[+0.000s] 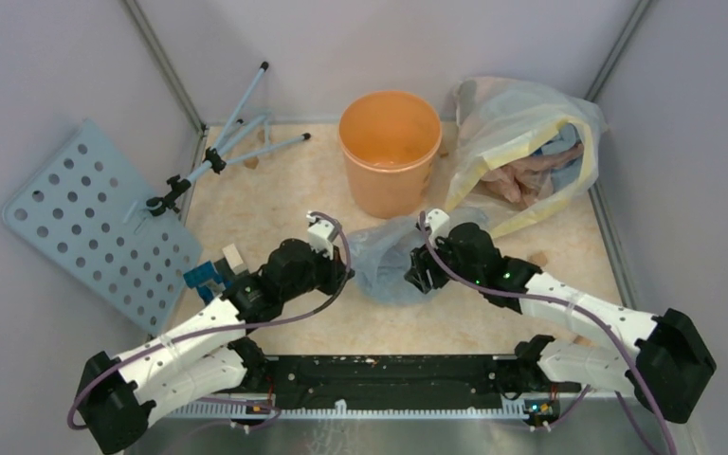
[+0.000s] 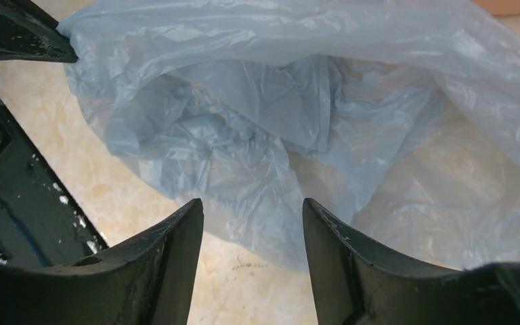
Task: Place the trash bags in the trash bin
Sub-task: Unfold the trash bag at the center of the board.
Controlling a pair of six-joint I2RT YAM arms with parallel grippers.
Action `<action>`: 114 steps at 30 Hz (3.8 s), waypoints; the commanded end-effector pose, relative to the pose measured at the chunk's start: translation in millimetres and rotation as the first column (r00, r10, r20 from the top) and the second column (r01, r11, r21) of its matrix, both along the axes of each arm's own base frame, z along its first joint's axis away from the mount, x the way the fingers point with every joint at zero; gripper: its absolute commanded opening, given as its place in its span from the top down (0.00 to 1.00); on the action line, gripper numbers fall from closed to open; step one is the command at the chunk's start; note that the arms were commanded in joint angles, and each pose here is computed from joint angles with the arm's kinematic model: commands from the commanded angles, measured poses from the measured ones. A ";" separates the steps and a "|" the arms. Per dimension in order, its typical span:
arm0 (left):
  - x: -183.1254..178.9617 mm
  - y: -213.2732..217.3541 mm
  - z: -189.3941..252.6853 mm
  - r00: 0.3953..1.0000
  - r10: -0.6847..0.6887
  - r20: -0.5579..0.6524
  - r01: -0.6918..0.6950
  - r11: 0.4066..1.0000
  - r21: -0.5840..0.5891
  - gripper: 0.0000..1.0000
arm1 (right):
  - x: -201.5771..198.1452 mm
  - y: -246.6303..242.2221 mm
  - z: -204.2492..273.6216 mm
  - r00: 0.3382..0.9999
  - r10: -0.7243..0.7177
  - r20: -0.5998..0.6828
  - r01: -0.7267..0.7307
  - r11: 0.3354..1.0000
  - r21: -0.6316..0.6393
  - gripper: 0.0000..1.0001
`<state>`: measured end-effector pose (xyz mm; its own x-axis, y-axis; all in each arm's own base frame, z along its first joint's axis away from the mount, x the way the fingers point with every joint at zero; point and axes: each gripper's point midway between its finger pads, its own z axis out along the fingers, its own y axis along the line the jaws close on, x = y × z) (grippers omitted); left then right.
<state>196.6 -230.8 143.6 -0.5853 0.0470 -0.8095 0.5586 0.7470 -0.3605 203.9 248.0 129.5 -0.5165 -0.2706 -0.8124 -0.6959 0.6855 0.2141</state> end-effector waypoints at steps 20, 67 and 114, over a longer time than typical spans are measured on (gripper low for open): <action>-9.6 17.7 -27.1 0.994 0.097 -0.055 -0.100 0.994 -0.048 1.00 | 30.3 62.8 -30.3 0.929 0.239 0.282 -0.220 0.971 -0.098 0.50; 17.9 44.7 -33.7 0.975 0.183 -0.124 -0.194 0.977 -0.086 1.00 | 1.7 3.2 42.8 0.999 -0.016 0.045 0.013 0.997 0.077 1.00; -6.0 -2.7 -15.1 0.940 0.012 -0.341 -0.213 0.801 -0.559 0.45 | 48.6 24.0 24.8 0.968 -0.250 -0.005 0.247 0.955 0.163 1.00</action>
